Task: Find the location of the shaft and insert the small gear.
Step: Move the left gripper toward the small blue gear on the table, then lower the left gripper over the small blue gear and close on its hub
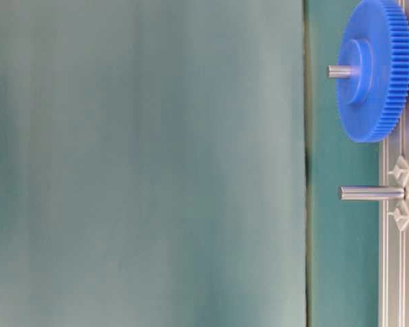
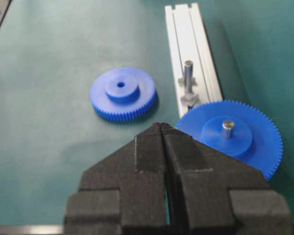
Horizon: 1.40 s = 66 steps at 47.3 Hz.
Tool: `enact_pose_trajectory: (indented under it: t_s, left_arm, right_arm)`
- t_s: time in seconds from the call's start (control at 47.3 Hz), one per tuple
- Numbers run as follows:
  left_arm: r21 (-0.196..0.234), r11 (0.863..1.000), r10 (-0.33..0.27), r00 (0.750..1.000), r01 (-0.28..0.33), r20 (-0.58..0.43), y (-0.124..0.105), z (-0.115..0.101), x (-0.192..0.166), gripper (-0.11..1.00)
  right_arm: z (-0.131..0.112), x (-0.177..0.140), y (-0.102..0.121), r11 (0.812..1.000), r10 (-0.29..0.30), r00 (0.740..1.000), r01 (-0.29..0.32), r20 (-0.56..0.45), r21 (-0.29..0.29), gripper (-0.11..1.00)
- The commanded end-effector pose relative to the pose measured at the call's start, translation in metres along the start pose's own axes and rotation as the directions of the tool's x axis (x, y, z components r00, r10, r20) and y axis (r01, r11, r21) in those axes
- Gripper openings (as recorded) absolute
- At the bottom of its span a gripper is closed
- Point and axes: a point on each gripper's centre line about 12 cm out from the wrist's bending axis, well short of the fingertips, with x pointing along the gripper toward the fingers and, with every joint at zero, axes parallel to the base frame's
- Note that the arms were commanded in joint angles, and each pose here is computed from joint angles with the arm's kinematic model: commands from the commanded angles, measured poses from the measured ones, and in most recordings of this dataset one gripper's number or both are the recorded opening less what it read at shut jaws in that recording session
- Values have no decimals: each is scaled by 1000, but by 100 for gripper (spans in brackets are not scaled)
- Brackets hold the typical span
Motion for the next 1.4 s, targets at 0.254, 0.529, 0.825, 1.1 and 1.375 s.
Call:
enact_pose_trajectory:
  t_s: [0.254,0.529,0.825,1.1,1.375]
  left_arm:
    - [9,1000,-11,996,12,-87,-9,16,22,0]
    - [7,1000,-10,991,11,-134,-11,15,43,0]
    - [10,1000,0,972,3,-235,-12,14,67,0]
    - [23,1000,4,936,5,-352,-18,12,91,0]
    - [37,999,10,919,5,-394,-19,14,112,0]
  right_arm:
    - [6,3,-1,1000,-7,1000,7,4,13,0]
    - [1,4,-2,1000,-10,1000,10,-14,17,0]
    - [-11,4,-3,998,-16,999,19,-52,58,0]
    - [-14,4,-4,998,-19,997,23,-72,61,0]
    - [-17,4,-4,998,-21,996,26,-91,58,0]
